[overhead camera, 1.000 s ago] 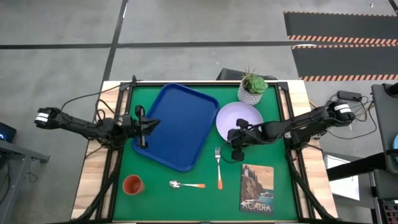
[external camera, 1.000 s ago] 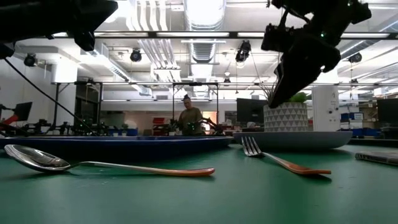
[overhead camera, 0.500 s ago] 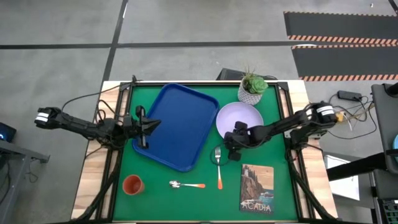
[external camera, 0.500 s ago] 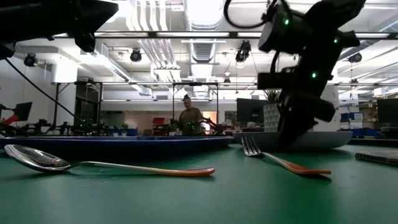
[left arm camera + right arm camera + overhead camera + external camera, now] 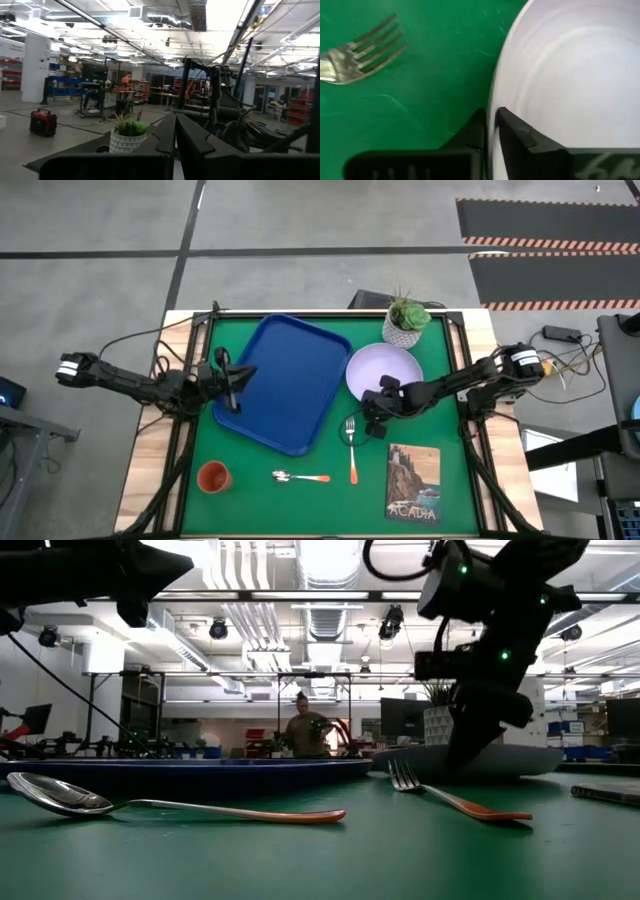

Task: Pick and place plate/cup/fork/spoon on tray
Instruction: Put the white plate on the blue tray

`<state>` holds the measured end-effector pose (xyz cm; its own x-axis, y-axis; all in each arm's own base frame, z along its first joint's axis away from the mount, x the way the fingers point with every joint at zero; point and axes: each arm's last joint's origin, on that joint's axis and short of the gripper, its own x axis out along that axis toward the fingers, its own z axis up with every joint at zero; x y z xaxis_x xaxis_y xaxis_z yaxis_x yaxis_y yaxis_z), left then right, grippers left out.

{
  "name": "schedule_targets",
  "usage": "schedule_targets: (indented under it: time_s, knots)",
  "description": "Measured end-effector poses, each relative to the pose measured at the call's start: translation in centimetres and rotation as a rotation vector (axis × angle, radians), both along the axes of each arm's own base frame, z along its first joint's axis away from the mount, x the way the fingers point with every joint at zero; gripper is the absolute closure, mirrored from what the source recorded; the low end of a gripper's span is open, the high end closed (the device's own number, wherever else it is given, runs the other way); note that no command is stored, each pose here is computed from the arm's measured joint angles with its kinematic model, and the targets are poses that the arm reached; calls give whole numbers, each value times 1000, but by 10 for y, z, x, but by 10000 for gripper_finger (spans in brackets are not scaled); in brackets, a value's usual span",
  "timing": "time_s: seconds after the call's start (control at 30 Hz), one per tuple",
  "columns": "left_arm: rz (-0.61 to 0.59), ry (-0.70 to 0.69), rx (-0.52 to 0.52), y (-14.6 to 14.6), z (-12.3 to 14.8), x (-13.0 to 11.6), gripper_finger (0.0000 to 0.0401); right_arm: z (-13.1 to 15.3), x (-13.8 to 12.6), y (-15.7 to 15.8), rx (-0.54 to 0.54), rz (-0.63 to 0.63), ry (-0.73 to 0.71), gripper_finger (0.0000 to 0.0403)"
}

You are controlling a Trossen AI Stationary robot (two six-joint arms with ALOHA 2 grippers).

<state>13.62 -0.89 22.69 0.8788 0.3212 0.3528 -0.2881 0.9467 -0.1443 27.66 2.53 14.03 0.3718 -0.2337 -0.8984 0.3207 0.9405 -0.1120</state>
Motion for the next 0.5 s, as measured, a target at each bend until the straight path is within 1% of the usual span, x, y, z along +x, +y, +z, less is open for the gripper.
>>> schedule_targets:
  time_s: [0.07, 0.27, 0.5]
  knots:
    - [4, 1, -1, 0, 0, 0, 401, 6, -1, 0, 3, 1, -16, 385]
    - [3, -2, -2, 0, 0, 0, 401, 32, -4, 4, 13, 16, -29, 389]
    - [6, -6, -3, 0, 1, 0, 401, 66, -6, 23, -37, 42, -46, 392]
